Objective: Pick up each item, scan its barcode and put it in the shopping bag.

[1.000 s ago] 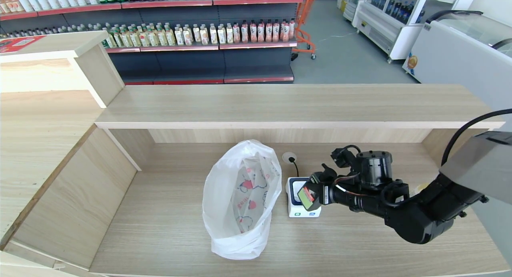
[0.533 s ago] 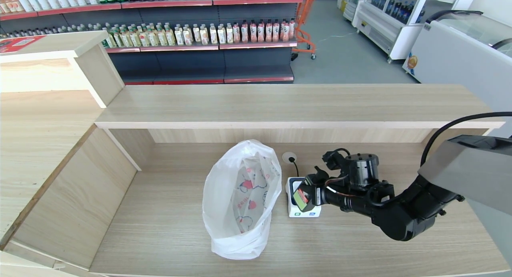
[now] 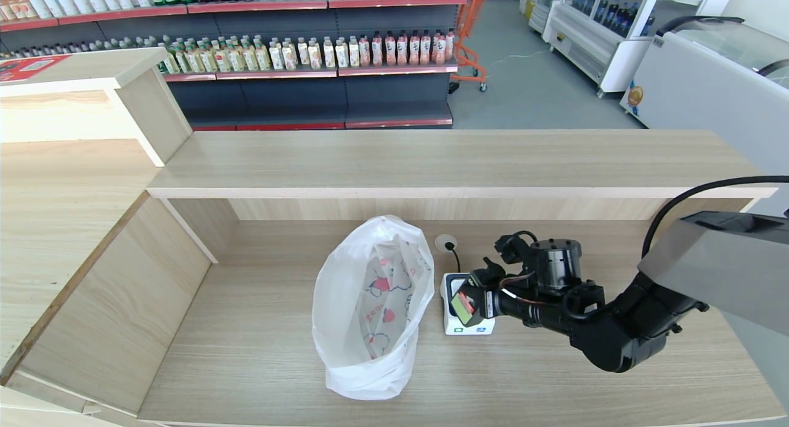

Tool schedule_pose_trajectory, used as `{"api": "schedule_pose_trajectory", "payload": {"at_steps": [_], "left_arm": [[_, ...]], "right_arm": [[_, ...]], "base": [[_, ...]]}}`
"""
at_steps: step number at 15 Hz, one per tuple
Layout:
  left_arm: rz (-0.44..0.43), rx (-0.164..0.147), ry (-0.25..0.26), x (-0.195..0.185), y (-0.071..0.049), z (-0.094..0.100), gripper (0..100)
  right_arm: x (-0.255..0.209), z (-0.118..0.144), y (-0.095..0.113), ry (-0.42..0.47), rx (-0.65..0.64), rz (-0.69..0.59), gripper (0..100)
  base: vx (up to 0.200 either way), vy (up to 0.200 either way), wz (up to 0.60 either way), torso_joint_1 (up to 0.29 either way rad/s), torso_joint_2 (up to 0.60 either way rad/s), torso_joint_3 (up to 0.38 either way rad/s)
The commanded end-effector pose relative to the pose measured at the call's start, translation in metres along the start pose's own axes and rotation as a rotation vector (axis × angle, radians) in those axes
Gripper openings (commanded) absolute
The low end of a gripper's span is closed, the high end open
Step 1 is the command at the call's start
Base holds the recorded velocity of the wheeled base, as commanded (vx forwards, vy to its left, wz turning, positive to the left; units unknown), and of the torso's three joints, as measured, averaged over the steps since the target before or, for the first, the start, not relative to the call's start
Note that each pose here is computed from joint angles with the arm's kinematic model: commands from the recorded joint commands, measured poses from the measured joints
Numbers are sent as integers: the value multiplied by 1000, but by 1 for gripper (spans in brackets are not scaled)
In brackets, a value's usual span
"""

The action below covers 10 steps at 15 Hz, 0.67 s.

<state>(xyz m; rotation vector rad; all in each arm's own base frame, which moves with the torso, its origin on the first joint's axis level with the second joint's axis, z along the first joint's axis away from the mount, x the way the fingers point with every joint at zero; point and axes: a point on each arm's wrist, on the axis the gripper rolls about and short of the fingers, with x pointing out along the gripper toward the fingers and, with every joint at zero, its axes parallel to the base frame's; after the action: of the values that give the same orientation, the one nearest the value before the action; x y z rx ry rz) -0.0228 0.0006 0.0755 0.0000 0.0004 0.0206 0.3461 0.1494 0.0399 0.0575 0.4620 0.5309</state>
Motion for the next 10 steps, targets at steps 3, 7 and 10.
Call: {"api": "schedule_pose_trajectory", "payload": {"at_steps": [3,7,10], "left_arm": [[1,0,-2,0,0,0,100],[1,0,0,0,0,0,100],[1,0,-2,0,0,0,100]], "right_arm": [[-13,15,1,-52,20,-1,0],[-100,80,10,-288,170,17,0],[-126,77,-9,-299,55,-77,0]], "base": [[0,0,0,0,0,0],[0,0,0,0,0,0],[0,0,0,0,0,0]]}}
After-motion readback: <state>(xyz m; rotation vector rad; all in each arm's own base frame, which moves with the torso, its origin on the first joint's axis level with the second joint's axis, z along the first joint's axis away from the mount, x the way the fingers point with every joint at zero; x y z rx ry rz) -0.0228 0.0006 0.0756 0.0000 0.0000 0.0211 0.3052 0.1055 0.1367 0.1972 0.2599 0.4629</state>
